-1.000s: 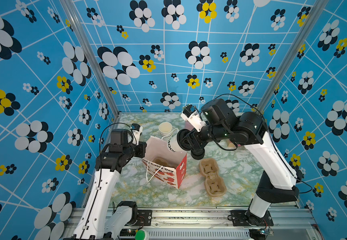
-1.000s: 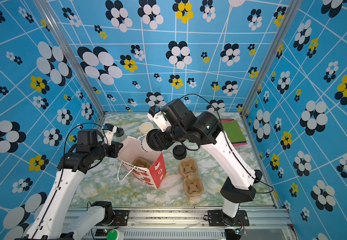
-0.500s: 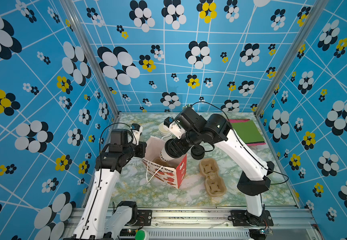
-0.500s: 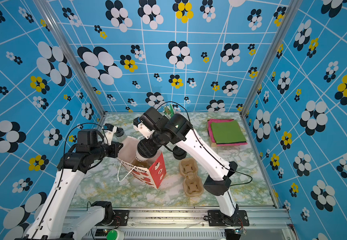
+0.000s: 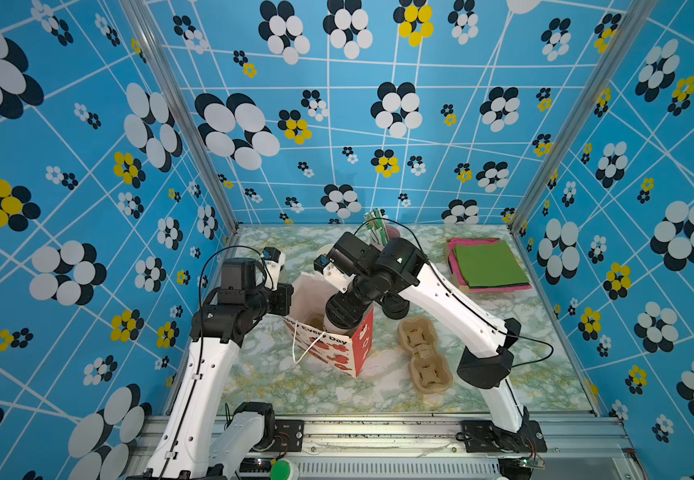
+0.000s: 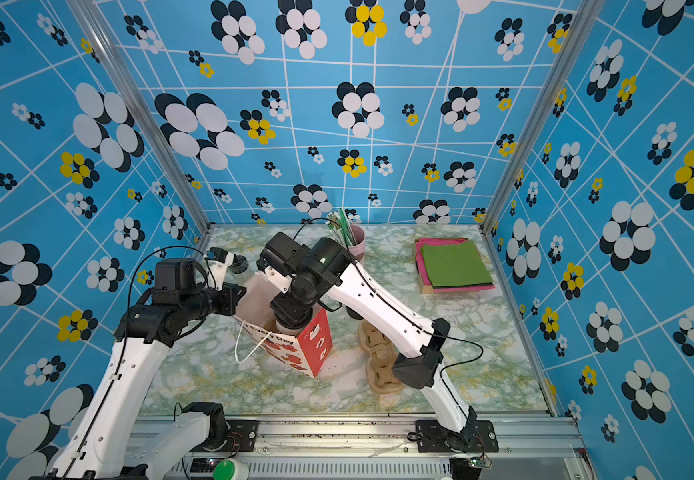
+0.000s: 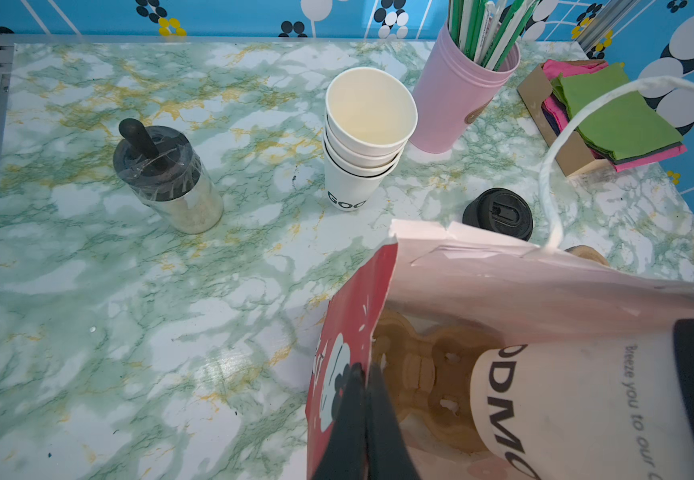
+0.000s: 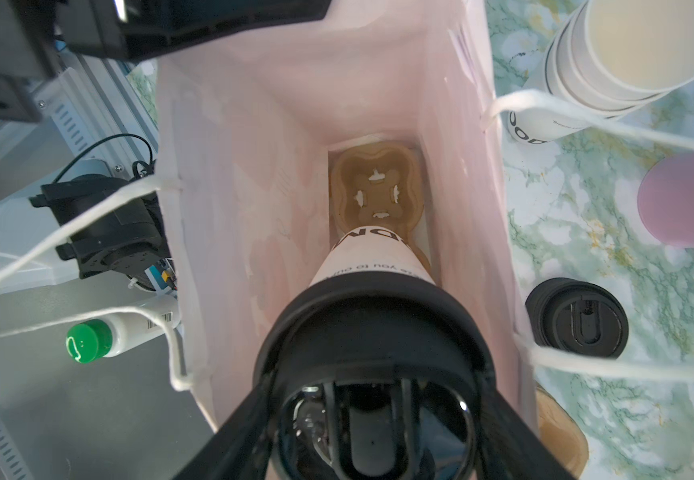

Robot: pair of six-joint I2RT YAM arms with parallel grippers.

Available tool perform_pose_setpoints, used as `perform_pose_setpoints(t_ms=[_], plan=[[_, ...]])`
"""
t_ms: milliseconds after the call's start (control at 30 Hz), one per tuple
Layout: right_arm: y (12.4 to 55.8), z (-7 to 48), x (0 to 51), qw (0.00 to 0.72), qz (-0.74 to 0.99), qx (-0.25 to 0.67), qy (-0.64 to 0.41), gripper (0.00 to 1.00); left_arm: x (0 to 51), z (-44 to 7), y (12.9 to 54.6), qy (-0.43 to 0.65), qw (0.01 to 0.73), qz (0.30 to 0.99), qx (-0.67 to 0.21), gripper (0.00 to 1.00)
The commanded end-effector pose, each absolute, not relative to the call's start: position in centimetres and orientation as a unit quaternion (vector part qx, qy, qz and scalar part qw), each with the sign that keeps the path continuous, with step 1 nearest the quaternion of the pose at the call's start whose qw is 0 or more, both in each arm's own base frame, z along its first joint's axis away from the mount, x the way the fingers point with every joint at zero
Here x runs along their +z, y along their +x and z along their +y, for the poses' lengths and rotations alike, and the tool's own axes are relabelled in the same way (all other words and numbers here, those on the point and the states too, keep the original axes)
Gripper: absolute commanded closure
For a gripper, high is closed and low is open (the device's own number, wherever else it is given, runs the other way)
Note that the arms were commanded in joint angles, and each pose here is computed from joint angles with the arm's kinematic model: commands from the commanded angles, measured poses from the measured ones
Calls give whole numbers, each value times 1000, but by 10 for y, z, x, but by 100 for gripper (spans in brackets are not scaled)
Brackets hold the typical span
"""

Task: Pack the takeout coffee
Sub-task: 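Lower the black-lidded cup into the bag onto the tan carrier with the right gripper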

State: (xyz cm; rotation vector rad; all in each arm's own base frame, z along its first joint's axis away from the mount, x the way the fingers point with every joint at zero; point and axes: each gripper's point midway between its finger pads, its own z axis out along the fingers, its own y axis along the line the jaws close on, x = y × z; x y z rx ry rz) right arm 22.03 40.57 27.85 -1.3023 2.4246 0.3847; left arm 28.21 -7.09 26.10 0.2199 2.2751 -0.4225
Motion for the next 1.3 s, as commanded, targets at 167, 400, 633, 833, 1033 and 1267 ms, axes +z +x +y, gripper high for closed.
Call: perform_pose_setpoints(t_ms=[167, 400, 633, 833, 1033, 1267], plan=[[221, 404, 263, 165, 858, 109, -474, 41, 258, -69, 281, 85, 400, 897, -167, 100], [223, 408, 232, 131, 862, 87, -481, 42, 257, -68, 280, 84, 399, 898, -165, 100], [221, 411, 216, 111, 862, 83, -488, 42, 256, -68, 281, 85, 400, 898, -164, 100], [217, 413, 200, 88, 860, 82, -497, 42, 257, -68, 281, 85, 401, 897, -163, 100], [215, 414, 187, 70, 857, 79, -504, 41, 256, -68, 281, 86, 400, 898, -164, 100], [215, 414, 168, 50, 857, 66, -508, 42, 257, -68, 281, 86, 401, 897, -163, 100]])
